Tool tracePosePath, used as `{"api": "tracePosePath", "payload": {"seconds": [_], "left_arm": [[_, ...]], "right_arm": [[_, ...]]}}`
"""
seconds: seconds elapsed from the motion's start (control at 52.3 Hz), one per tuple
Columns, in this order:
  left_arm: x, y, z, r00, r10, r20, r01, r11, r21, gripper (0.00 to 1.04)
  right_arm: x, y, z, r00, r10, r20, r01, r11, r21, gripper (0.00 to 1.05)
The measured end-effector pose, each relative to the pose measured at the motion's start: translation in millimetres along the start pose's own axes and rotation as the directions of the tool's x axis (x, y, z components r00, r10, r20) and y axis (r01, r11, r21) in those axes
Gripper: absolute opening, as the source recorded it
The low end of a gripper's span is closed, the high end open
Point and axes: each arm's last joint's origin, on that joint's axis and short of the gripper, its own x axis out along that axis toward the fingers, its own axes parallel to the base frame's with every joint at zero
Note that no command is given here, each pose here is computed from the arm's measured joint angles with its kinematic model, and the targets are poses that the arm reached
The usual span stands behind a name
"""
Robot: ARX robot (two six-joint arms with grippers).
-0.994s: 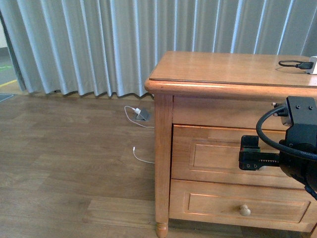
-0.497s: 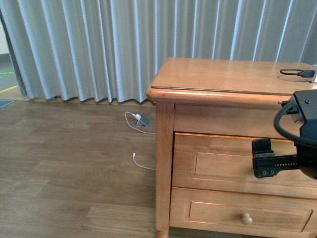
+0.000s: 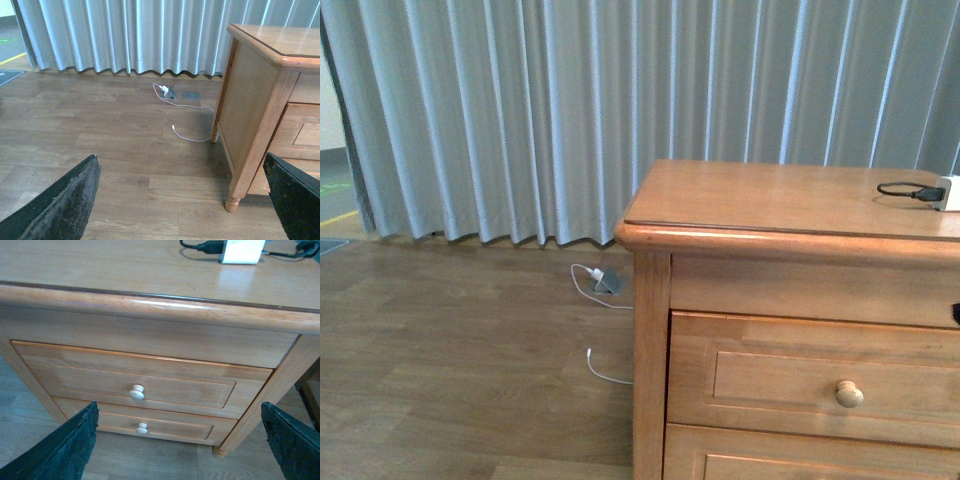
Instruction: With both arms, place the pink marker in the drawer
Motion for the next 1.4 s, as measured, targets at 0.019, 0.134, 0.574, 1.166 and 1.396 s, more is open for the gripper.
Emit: {"api": "tracePosePath", "payload": {"seconds": [0.019, 0.134, 0.574, 1.166, 1.396], "left_arm": [[0, 0, 0, 1.0, 0.0, 0.0, 0.0, 1.0, 0.0, 0.99], [0, 0, 0, 1.0, 0.0, 0.0, 0.0, 1.0, 0.0, 0.99], [0, 0, 0, 1.0, 0.0, 0.0, 0.0, 1.0, 0.0, 0.99], [0, 0, 0, 1.0, 0.0, 0.0, 0.0, 1.0, 0.0, 0.99], [0, 0, 0, 1.0, 0.0, 0.0, 0.0, 1.0, 0.0, 0.99]], "right_arm": [[-6, -1, 0, 1.0, 0.004, 0.005, -0.004, 1.0, 0.003, 0.96], [-36, -8, -4, 0.999, 0.008, 0.033, -0.008, 1.0, 0.005, 0.96], [-63, -16, -12, 0.982, -0.061, 0.181, 0.055, 0.998, 0.034, 0.87], [-82, 9, -56, 0.964, -0.06, 0.26, 0.052, 0.998, 0.035, 0.01], [-87, 10, -63, 0.964, -0.059, 0.26, 0.052, 0.998, 0.035, 0.01]]}}
